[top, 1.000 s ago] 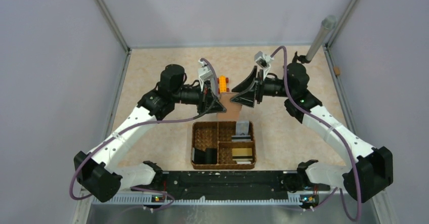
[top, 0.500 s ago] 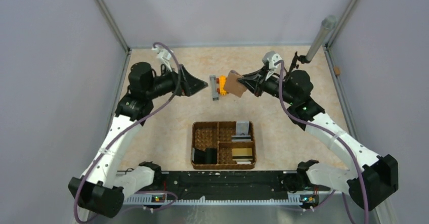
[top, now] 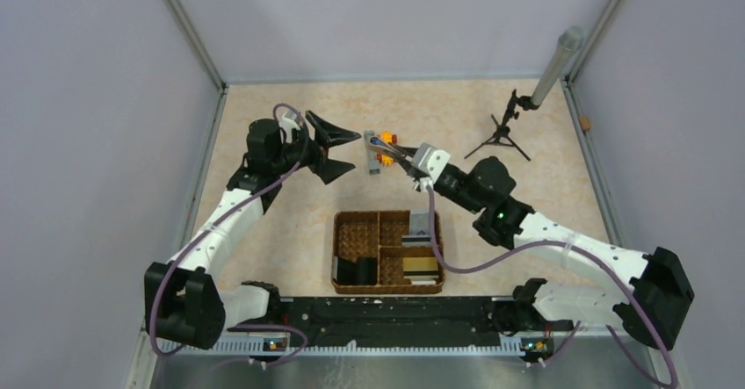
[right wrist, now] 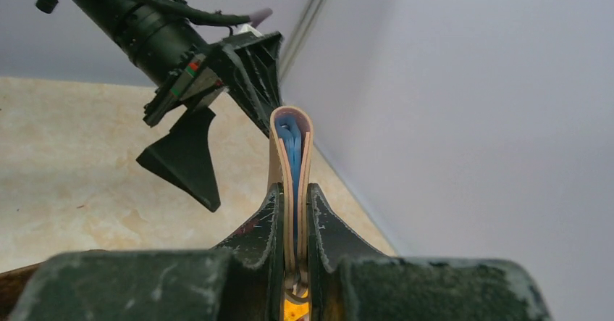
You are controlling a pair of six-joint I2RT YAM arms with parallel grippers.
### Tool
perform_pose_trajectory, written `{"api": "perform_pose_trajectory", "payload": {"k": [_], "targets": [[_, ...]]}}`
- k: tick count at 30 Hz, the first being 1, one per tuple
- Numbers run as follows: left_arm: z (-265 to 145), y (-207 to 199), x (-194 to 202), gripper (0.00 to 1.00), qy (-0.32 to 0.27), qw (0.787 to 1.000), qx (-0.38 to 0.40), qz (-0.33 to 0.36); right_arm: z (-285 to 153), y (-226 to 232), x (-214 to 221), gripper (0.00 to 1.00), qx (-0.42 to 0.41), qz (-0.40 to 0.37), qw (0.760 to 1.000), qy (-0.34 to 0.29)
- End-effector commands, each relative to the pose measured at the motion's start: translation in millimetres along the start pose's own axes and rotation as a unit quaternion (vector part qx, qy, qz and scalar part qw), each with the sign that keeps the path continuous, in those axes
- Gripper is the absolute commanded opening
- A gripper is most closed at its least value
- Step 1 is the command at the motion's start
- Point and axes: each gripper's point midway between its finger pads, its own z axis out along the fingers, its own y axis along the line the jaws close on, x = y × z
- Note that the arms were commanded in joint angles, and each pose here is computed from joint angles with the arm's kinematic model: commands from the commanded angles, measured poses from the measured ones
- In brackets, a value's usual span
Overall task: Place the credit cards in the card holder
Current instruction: Open the card holder.
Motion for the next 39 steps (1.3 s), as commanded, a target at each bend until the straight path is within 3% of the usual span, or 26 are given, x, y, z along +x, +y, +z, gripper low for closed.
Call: {"api": "perform_pose_trajectory", "payload": {"k": [1, 6, 10, 12, 22, 24, 25, 27, 31, 35, 39], "targets": [[-1.2, -31.5, -0.5, 0.99, 0.016, 0.996, 0.072, -0.048, 11.7, 7.9, -18.9, 0.0, -0.002, -0.082, 0.996, -0.034], [0.2, -23.0, -0.4, 0.99, 0.016, 0.992, 0.086, -0.088, 23.2, 20.0, -15.7, 0.0, -0.014, -0.107, 0.994, -0.029], [-0.7, -23.4, 4.4, 0.99, 0.029, 0.994, 0.076, -0.075, 31.7, 24.1, -12.1, 0.0, -0.015, -0.131, 0.991, -0.025], [-1.2, -18.8, 7.1, 0.94, 0.033, 0.995, 0.061, -0.069, 35.6, 27.8, -12.8, 0.0, -0.017, -0.147, 0.989, -0.027], [-2.6, -21.4, 12.7, 0.27, 0.055, 0.995, 0.063, -0.05, 45.1, 41.4, -1.5, 0.0, -0.013, -0.184, 0.983, -0.016], [-1.9, -26.7, 8.4, 0.05, 0.049, 0.995, 0.074, -0.037, 41.8, 43.3, -2.0, 0.12, -0.007, -0.175, 0.984, -0.015], [-1.3, -28.1, 5.5, 0.0, 0.044, 0.996, 0.078, -0.028, 38.6, 45.1, -2.6, 0.25, -0.005, -0.164, 0.986, -0.019], [-0.7, -31.8, -3.0, 0.0, 0.031, 0.996, 0.087, 0.0, 28.9, 39.9, -2.1, 0.45, 0.016, -0.12, 0.993, -0.013], [-2.5, -34.3, -21.5, 0.0, 0.002, 0.991, 0.102, 0.09, 12.1, 38.7, 19.7, 0.63, 0.039, -0.01, 0.998, 0.049], [-1.4, -34.5, -27.3, 0.0, 0.0, 0.972, 0.101, 0.213, 0.0, 32.5, 46.6, 0.67, 0.063, 0.119, 0.981, 0.142], [-3.3, -34.4, -23.9, 0.0, 0.02, 0.943, 0.086, 0.32, -11.7, 33.2, 48.2, 0.66, 0.0, 0.257, 0.949, 0.182]]}}
